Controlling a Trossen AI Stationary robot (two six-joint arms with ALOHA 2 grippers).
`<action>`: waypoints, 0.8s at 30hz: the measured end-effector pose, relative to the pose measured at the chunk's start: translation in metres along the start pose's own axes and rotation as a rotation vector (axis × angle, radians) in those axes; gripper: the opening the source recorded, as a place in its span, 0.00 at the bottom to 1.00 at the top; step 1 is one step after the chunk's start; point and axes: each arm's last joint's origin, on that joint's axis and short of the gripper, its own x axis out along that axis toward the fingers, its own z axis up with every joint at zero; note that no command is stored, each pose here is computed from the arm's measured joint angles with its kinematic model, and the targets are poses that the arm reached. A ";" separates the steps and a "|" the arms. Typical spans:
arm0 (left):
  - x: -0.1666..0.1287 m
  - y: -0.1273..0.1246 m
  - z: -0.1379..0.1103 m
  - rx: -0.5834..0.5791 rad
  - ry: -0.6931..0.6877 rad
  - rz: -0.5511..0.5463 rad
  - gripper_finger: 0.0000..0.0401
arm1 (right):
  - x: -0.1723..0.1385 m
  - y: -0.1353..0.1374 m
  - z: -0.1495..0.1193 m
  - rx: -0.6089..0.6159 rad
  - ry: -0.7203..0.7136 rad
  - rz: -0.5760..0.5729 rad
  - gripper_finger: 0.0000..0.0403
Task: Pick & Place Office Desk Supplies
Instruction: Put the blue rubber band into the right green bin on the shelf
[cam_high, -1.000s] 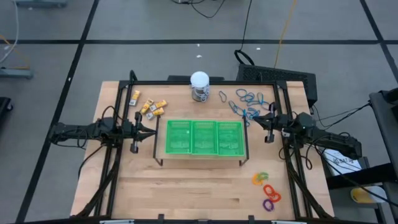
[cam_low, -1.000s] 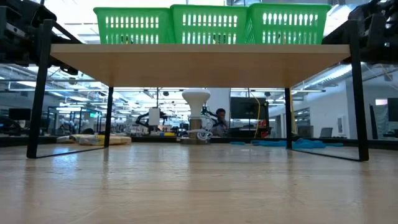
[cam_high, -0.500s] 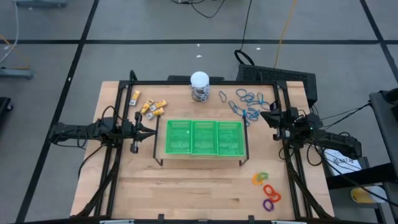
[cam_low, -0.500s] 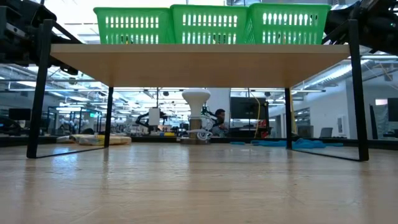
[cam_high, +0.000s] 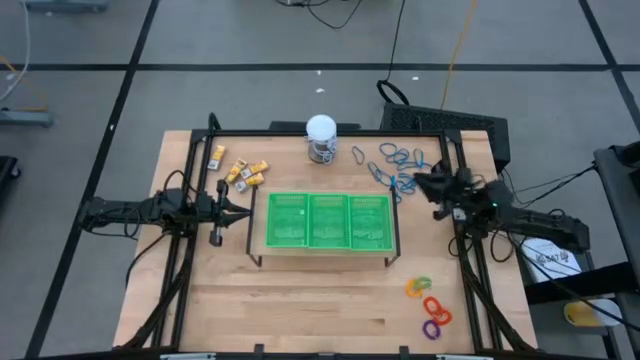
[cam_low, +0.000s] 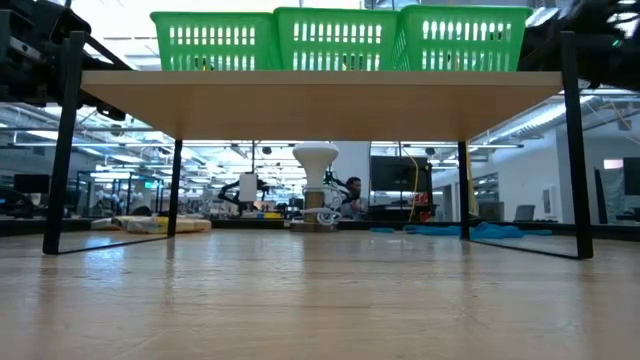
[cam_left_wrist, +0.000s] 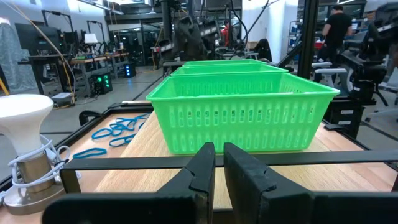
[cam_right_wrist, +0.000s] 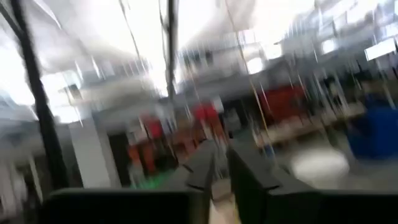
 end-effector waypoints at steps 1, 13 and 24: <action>0.000 0.000 0.000 0.000 0.000 0.000 0.11 | 0.005 0.002 0.005 -0.015 0.033 -0.011 0.20; 0.000 0.000 0.000 0.000 0.000 -0.005 0.11 | 0.057 -0.033 0.022 -0.148 0.871 -0.793 0.54; 0.000 0.000 0.000 0.000 -0.001 -0.005 0.11 | 0.059 -0.083 -0.015 0.007 1.170 -0.858 0.47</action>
